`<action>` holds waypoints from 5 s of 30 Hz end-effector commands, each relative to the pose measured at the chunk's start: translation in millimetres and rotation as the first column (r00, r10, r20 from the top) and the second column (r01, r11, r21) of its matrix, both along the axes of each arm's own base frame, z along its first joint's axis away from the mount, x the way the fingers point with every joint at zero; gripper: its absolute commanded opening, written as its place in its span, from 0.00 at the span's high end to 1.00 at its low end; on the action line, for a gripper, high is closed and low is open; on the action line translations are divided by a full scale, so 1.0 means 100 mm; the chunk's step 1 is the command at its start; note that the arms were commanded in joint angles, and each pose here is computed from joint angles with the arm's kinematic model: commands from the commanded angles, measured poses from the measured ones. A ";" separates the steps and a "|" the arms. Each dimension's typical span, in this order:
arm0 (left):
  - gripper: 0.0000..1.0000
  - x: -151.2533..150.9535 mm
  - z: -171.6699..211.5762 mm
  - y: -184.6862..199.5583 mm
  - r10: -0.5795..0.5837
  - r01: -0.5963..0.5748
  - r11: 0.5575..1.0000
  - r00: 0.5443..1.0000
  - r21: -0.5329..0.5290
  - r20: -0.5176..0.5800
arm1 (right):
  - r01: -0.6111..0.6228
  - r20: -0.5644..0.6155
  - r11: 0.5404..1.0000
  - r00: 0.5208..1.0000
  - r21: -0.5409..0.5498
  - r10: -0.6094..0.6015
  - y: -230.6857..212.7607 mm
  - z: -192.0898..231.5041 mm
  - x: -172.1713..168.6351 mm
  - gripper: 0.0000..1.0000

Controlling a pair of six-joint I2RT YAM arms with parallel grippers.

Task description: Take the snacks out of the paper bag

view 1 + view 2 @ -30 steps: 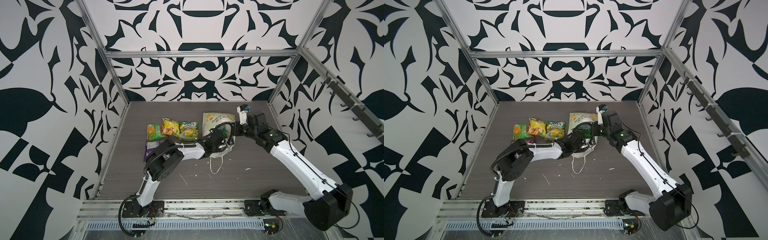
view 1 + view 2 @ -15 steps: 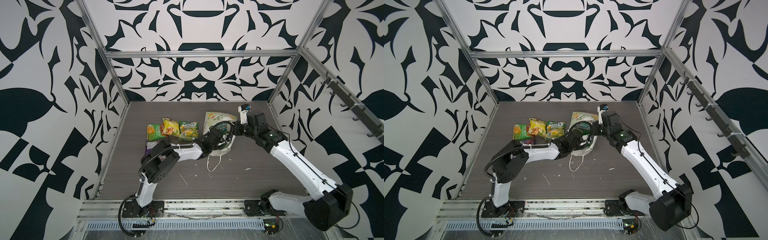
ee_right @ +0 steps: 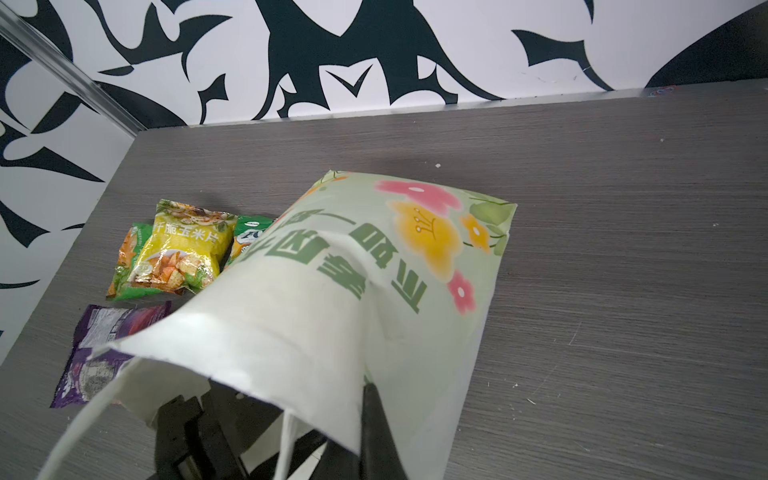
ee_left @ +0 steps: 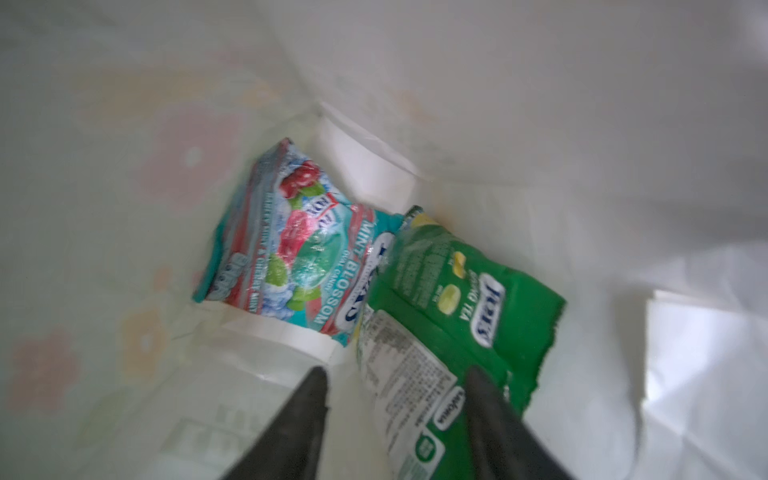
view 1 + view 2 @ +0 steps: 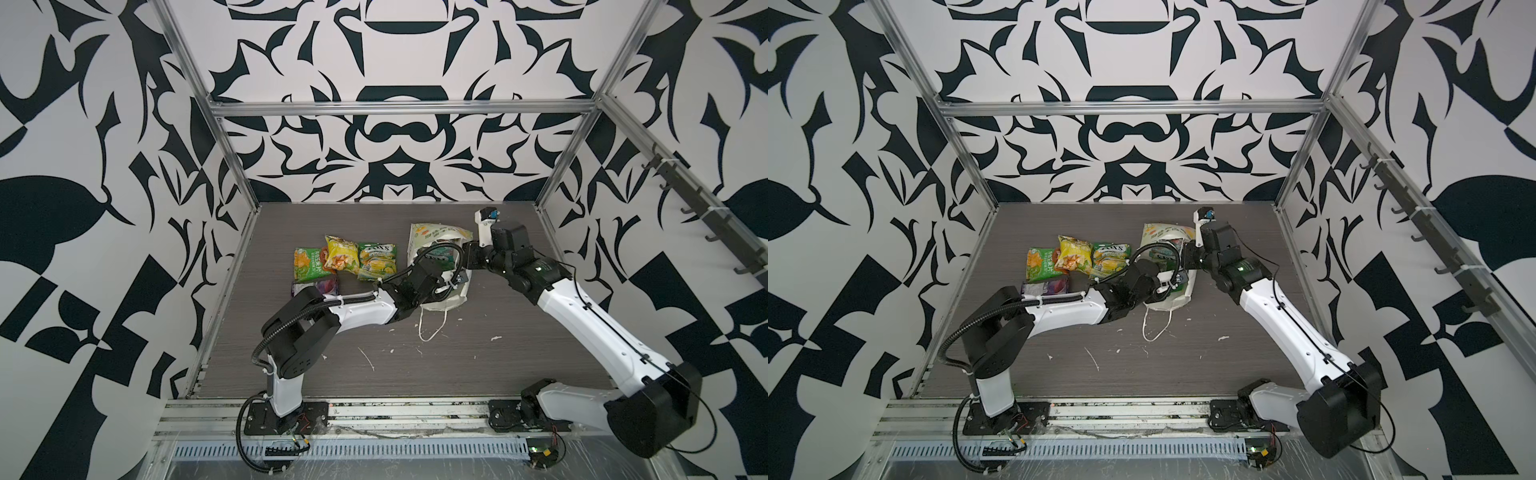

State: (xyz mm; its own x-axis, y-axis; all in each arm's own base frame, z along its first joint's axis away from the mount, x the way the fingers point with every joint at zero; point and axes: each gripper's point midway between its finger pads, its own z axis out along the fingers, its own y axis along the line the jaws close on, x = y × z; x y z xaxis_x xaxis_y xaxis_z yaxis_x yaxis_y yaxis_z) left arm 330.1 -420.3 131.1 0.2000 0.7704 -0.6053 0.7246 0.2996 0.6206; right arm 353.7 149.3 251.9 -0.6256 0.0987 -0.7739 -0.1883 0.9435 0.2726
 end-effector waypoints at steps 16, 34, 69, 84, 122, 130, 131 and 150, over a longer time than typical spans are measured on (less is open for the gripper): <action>0.25 0.40 -0.77 0.11 -0.002 0.012 0.943 1.000 0.332 -0.031 | 0.012 0.089 0.999 0.996 0.030 -0.014 -0.01 0.27 0.03 1.00; 0.98 1.05 -0.75 0.10 0.139 -0.201 0.930 0.967 0.308 0.213 | 0.010 0.111 0.999 0.994 0.033 -0.013 -0.05 0.36 -0.03 1.00; 0.61 0.71 0.06 0.07 0.195 -0.192 0.981 0.955 -0.035 0.226 | 0.045 0.066 0.977 0.996 0.209 -0.060 -0.30 0.25 0.31 0.75; 0.35 -0.17 1.13 0.50 0.194 -0.141 0.904 0.977 -0.403 0.093 | -0.190 0.153 0.979 0.968 -0.070 0.199 -0.12 -0.04 0.26 0.35; 0.42 -0.21 1.02 0.39 0.113 -0.087 0.923 0.992 -0.376 0.050 | -0.298 0.372 0.953 0.879 -0.059 0.298 0.61 0.14 -0.78 0.50; 0.41 -0.22 1.03 0.41 0.115 -0.089 0.925 0.992 -0.369 0.048 | -0.234 0.312 0.970 0.919 -0.063 0.242 0.58 0.15 -0.65 0.75; 0.42 -0.22 1.04 0.42 0.117 -0.091 0.924 0.992 -0.371 0.050 | -0.225 0.315 0.972 0.920 -0.061 0.233 0.56 0.18 -0.65 0.77; 0.35 -0.62 1.25 0.41 -0.018 0.052 0.902 0.996 -0.428 0.083 | -0.165 0.242 0.986 0.957 -0.005 0.161 0.56 0.28 -0.56 1.00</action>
